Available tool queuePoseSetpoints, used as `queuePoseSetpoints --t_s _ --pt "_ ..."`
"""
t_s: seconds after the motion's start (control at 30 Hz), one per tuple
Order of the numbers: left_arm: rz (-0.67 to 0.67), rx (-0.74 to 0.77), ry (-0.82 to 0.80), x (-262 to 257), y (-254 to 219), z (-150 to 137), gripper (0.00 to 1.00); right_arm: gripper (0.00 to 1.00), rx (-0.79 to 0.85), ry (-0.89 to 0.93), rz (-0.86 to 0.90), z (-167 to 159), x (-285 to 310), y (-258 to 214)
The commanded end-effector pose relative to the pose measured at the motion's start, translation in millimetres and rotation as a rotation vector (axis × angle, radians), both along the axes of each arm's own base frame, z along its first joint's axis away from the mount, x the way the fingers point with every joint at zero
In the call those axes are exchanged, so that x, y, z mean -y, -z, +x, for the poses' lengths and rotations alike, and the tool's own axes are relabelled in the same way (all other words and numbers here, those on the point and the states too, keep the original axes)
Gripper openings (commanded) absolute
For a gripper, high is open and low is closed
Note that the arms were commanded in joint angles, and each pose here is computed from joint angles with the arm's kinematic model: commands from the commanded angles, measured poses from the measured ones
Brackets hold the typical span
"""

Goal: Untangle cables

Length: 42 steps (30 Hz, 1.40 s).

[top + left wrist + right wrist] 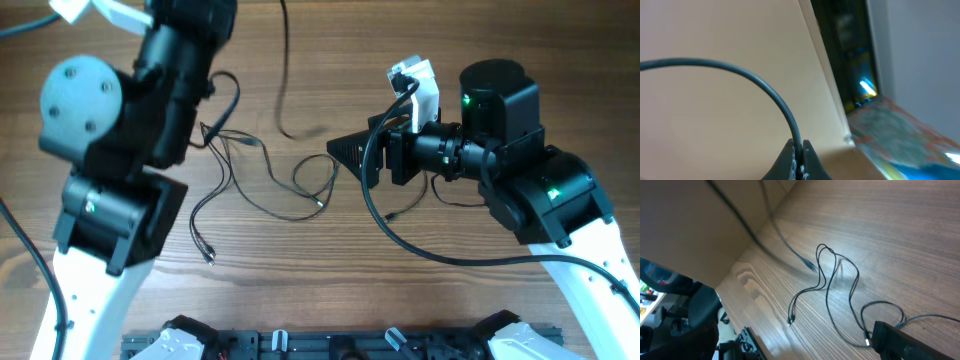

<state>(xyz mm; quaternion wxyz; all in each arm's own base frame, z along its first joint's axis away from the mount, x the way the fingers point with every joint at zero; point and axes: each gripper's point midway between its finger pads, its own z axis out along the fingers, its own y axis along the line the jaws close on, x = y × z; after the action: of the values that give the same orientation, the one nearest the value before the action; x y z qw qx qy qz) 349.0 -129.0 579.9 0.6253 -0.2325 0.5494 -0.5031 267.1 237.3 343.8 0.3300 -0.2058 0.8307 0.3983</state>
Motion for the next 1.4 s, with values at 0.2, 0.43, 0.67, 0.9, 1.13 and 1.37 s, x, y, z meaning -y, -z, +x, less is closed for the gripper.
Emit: queuePoseSetpoints --t_s 0.2,0.43,0.67,0.9,1.13,1.37 --pt "0.061 0.035 -0.3 -63 23 132 0.04 1.0 -0.083 0.01 -0.054 12 -4 29" --pt "0.156 -0.086 -0.221 -76 110 212 0.04 0.99 -0.209 0.026 -0.093 39 -18 75" --pt "0.39 -0.301 -0.594 -291 228 258 0.78 0.99 -0.271 0.017 -0.13 42 -23 99" --pt "0.562 -0.852 -0.529 -408 385 195 1.0 0.99 -0.275 -0.002 -0.13 37 -28 99" --pt "0.496 -0.907 -0.294 -356 403 190 1.0 1.0 -0.302 -0.05 -0.177 16 -42 108" --pt "0.517 -0.971 -0.12 -269 438 209 0.88 1.0 -0.311 -0.045 -0.188 16 -41 111"
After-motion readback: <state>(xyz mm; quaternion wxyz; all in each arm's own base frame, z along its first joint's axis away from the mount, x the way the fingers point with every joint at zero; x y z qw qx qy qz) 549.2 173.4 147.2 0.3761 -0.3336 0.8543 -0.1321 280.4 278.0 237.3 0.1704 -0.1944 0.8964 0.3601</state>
